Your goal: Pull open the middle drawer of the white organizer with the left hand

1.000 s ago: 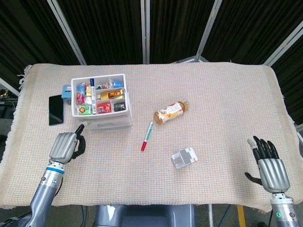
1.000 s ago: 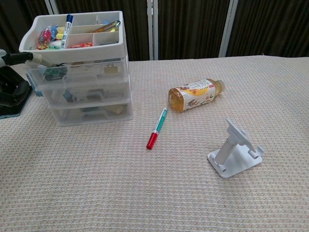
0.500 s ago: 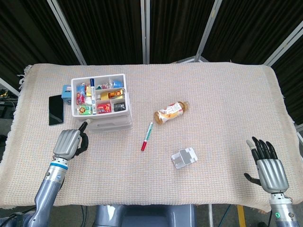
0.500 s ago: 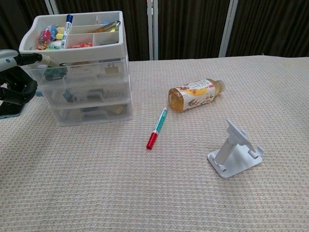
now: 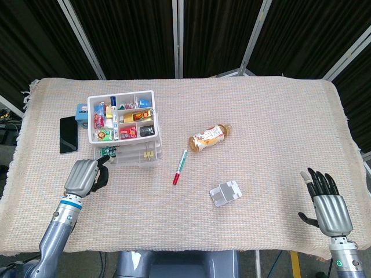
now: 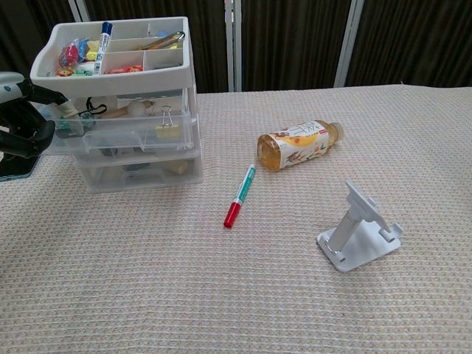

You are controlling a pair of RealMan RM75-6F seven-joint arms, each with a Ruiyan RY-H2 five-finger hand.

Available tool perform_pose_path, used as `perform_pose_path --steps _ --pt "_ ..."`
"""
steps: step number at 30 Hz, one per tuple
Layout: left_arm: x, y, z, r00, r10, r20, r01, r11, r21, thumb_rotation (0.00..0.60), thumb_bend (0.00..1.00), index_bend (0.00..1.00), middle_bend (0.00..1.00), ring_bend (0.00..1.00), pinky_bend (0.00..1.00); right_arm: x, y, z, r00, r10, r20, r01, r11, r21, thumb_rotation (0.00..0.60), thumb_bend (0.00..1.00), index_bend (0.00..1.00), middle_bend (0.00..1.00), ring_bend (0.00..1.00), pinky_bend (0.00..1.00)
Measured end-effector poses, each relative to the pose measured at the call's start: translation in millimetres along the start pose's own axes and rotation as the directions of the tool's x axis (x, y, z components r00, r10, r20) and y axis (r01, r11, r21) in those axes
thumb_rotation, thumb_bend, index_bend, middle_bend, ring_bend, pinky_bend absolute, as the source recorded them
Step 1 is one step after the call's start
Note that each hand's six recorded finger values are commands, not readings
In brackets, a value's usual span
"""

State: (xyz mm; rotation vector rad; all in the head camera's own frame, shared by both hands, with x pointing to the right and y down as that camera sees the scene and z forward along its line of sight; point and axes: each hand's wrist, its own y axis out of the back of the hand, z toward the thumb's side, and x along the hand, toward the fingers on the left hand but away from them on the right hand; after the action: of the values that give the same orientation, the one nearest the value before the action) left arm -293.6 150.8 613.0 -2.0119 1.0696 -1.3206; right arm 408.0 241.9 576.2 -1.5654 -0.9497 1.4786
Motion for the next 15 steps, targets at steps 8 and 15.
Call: perform_pose_path --steps 8,15 --pt "-9 3 4 0.999 0.003 0.033 -0.002 1.000 -0.001 0.600 0.77 0.74 0.80 0.83 0.68 0 -1 1 1.000 0.003 -0.003 -0.003 1.000 0.003 0.600 0.01 0.06 0.00 0.00 0.00" --pt "-14 2 4 0.999 -0.004 0.044 0.004 1.000 0.006 0.600 0.78 0.70 0.80 0.83 0.68 1 0 1 1.000 0.002 -0.002 -0.002 1.000 -0.002 0.600 0.01 0.06 0.00 0.00 0.00"
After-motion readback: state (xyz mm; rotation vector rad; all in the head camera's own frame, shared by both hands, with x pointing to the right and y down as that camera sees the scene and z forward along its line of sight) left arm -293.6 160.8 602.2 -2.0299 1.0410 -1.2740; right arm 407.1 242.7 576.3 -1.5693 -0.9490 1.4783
